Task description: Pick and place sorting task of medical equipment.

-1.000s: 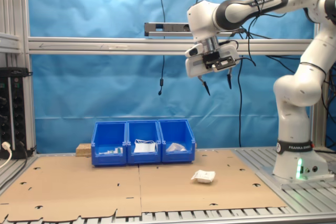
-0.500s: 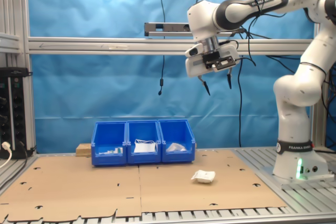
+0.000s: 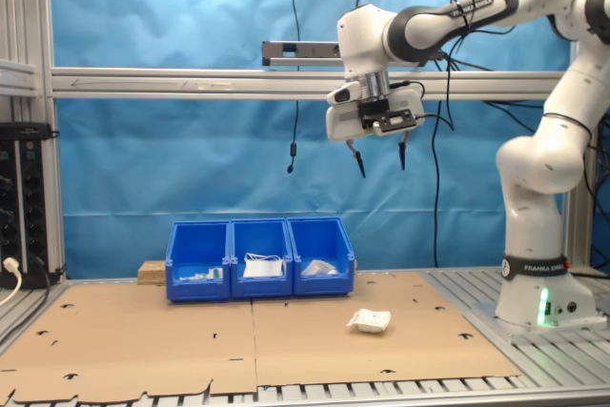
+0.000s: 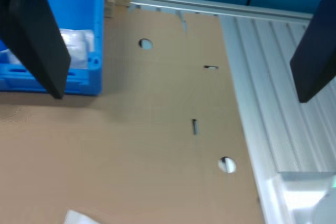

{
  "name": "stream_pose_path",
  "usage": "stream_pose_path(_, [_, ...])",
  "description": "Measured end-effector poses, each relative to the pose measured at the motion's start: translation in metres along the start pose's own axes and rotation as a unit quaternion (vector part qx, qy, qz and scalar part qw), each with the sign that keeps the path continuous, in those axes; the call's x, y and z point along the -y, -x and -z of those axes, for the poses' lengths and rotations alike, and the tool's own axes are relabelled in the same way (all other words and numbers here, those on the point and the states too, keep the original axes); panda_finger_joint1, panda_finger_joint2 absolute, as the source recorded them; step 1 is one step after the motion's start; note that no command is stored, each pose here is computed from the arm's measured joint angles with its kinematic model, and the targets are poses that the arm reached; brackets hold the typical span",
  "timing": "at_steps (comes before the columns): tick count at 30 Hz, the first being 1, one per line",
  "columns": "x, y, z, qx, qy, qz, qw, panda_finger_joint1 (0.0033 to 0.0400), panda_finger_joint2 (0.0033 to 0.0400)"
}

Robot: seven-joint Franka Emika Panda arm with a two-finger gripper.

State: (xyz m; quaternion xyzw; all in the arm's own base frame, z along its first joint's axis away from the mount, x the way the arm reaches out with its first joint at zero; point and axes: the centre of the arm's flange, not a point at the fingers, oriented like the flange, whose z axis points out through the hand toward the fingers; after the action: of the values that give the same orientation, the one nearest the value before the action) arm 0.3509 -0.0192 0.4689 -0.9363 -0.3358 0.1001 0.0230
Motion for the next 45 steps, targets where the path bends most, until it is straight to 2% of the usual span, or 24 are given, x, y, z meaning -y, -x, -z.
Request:
stream_pose_path(9, [-0.024,-0.026,-0.032,-0.038,0.032,0.001,0.9988,0.0400,0.0400])
stream_pose_path(13, [-0.032,-0.038,-0.059,-0.055,0.040,0.000,0.9977,0.0400,0.0400])
stream_pose_path(15, [-0.037,-0.045,-0.082,-0.067,0.041,-0.004,0.9969,0.0400,0.0400])
stream_pose_path(20, [-0.040,-0.050,-0.125,-0.085,0.035,-0.016,0.9957,0.0400,0.0400])
stream_pose_path(28, [-0.043,-0.054,-0.191,-0.099,0.028,-0.041,0.9939,0.0400,0.0400])
stream_pose_path(32, [-0.046,-0.056,-0.216,-0.108,0.026,-0.061,0.9919,0.0400,0.0400])
stream_pose_path(37, [-0.052,-0.055,-0.240,-0.125,0.019,-0.105,0.9864,0.0400,0.0400])
stream_pose_path(41, [-0.056,-0.052,-0.253,-0.138,0.013,-0.149,0.9791,0.0400,0.0400])
stream_pose_path(42, [-0.057,-0.050,-0.258,-0.143,0.011,-0.169,0.9750,0.0400,0.0400])
stream_pose_path(43, [-0.057,-0.050,-0.260,-0.146,0.010,-0.179,0.9730,0.0400,0.0400])
stream_pose_path(44, [-0.057,-0.050,-0.260,-0.146,0.010,-0.179,0.9730,0.0400,0.0400])
stream_pose_path(45, [-0.058,-0.049,-0.262,-0.148,0.009,-0.188,0.9709,0.0400,0.0400])
